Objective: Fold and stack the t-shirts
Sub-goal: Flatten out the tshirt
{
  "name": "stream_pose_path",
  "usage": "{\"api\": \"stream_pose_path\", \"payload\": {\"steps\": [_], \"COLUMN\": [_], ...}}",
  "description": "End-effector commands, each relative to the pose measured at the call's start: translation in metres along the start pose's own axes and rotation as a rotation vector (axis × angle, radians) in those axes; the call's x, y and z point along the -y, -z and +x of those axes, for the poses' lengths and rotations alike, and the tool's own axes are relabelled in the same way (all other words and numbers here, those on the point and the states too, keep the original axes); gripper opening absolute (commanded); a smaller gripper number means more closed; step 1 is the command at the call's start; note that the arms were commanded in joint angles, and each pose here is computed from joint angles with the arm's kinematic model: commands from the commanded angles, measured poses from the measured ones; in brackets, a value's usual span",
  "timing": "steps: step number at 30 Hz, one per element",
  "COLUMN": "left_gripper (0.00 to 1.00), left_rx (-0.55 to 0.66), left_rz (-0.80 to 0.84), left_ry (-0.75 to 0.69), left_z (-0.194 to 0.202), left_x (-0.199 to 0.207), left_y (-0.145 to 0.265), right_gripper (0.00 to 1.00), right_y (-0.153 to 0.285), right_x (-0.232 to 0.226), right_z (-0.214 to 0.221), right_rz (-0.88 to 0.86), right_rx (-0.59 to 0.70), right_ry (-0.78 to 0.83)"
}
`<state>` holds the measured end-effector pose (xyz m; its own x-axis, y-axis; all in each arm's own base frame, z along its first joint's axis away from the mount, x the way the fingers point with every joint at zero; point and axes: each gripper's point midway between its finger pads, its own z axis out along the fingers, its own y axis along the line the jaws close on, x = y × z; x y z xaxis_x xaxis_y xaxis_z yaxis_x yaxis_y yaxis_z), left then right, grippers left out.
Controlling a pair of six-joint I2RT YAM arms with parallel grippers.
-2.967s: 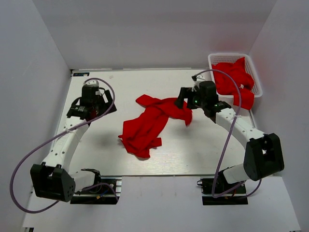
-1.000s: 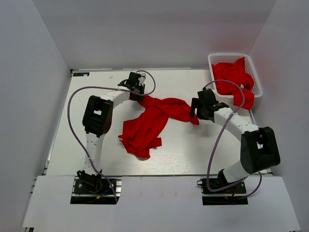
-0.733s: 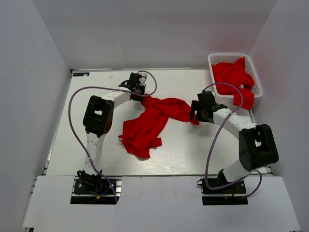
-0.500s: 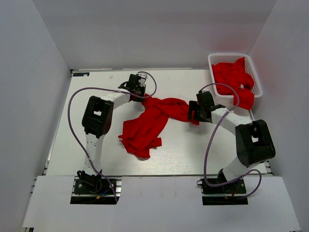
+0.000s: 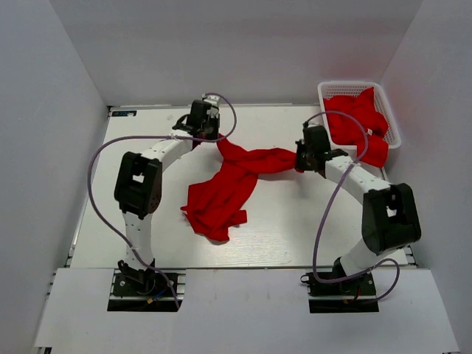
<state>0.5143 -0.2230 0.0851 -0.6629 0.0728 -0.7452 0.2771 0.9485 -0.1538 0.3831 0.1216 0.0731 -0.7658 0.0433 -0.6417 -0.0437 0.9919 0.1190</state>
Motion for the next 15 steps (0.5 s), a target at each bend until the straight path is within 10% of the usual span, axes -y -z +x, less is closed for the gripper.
{"api": "stream_pose_path", "payload": {"steps": [1,15], "left_gripper": [0.0,0.0], "left_rx": [0.345,0.948], "left_rz": [0.055,-0.037], "left_ry": [0.006,-0.04], "left_z": [-0.125,-0.271], "left_x": [0.022,0.025], "left_y": [0.09,0.37], "right_gripper": [0.0,0.0], "right_y": [0.059,0.313], "right_x": [-0.011,-0.033], "right_z": [-0.084,-0.246], "right_rz": [-0.03,-0.126], "right_rx": [0.232,0.867], "right_ry": [0.04,0.22]}}
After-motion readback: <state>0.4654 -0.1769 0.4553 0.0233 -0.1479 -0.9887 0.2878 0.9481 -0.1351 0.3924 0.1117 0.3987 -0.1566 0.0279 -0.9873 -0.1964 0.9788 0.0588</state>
